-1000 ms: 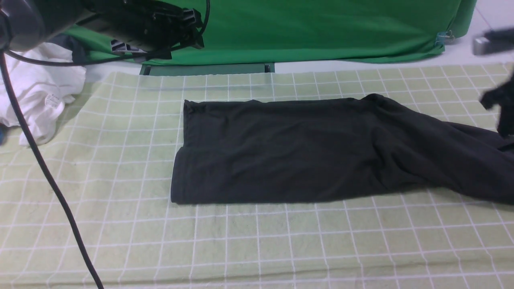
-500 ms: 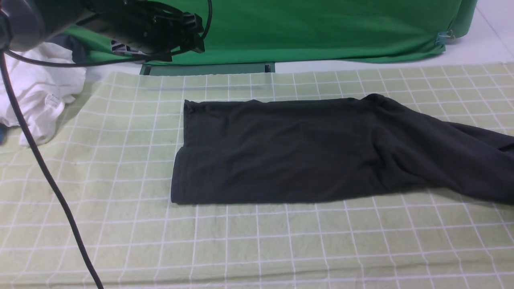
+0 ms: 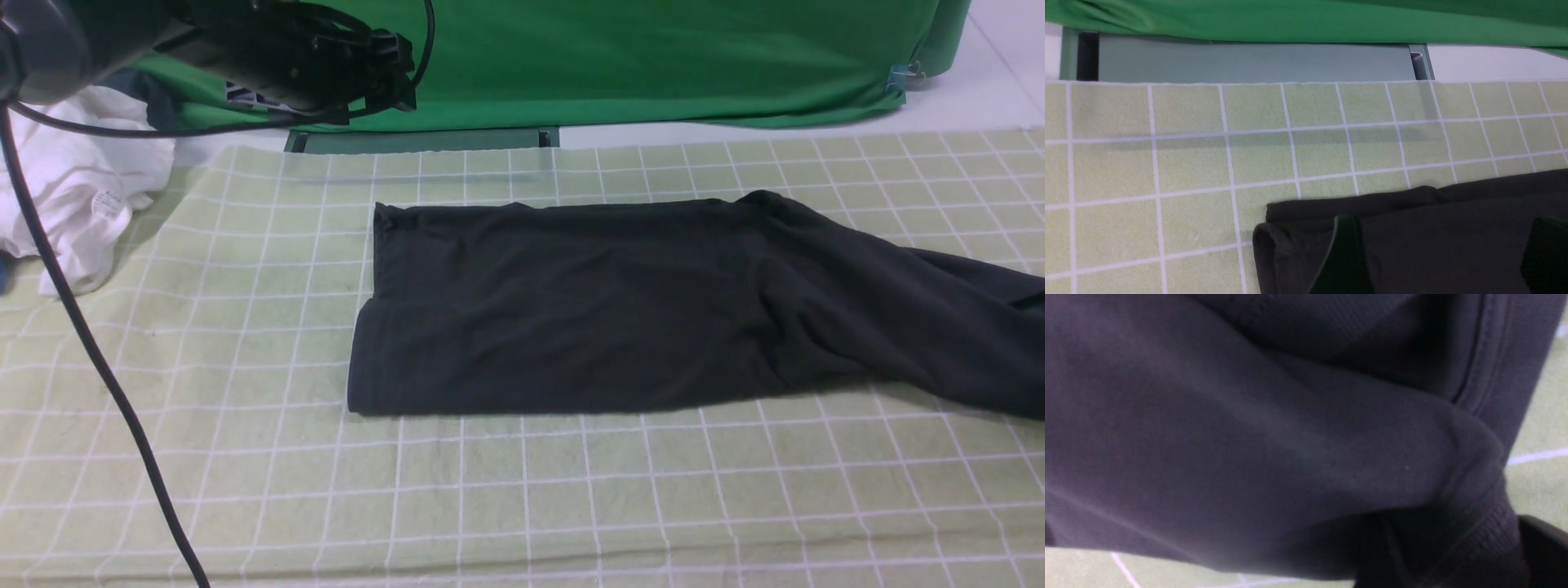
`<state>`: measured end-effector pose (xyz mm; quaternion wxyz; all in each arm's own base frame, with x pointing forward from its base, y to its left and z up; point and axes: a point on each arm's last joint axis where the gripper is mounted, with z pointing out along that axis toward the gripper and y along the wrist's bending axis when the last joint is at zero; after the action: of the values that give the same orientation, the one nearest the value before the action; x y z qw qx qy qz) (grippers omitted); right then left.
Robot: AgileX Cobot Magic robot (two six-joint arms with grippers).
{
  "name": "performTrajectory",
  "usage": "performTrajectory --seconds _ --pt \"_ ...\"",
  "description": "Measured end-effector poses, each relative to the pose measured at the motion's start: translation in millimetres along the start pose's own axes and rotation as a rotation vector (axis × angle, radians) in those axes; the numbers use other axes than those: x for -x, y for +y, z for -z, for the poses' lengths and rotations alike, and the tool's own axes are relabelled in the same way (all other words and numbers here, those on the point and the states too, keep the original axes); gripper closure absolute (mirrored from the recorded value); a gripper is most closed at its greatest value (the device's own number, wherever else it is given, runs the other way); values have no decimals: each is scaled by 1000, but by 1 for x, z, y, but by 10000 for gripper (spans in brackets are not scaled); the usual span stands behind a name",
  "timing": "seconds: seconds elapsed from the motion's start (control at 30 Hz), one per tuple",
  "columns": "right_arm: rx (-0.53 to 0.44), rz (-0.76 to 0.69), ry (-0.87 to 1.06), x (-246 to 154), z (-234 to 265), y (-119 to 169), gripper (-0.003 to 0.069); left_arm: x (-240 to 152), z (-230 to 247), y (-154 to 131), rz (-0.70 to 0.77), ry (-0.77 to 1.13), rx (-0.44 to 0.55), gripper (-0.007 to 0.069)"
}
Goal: Fold a long-sleeved shirt over a green coffee tablecloth.
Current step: 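Pull the folded dark garment lengthwise by its ends to straighten it flat on the table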
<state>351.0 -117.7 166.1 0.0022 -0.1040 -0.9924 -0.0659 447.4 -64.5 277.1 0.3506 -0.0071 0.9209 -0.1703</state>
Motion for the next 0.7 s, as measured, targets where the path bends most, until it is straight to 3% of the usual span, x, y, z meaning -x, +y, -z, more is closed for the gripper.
performTrajectory --seconds 0.1,0.17,0.47,0.7 --pt "-3 4 -34 7 8 0 535 -2 0 -2 15 23 -17 85" --pt "-8 8 -69 14 18 0 607 -3 0 -2 10 34 -24 85" --pt "-23 5 -190 39 81 5 621 -7 0 -4 11 78 -42 85" --pt "-52 40 -316 56 85 2 605 -7 0 -4 11 82 -46 85"
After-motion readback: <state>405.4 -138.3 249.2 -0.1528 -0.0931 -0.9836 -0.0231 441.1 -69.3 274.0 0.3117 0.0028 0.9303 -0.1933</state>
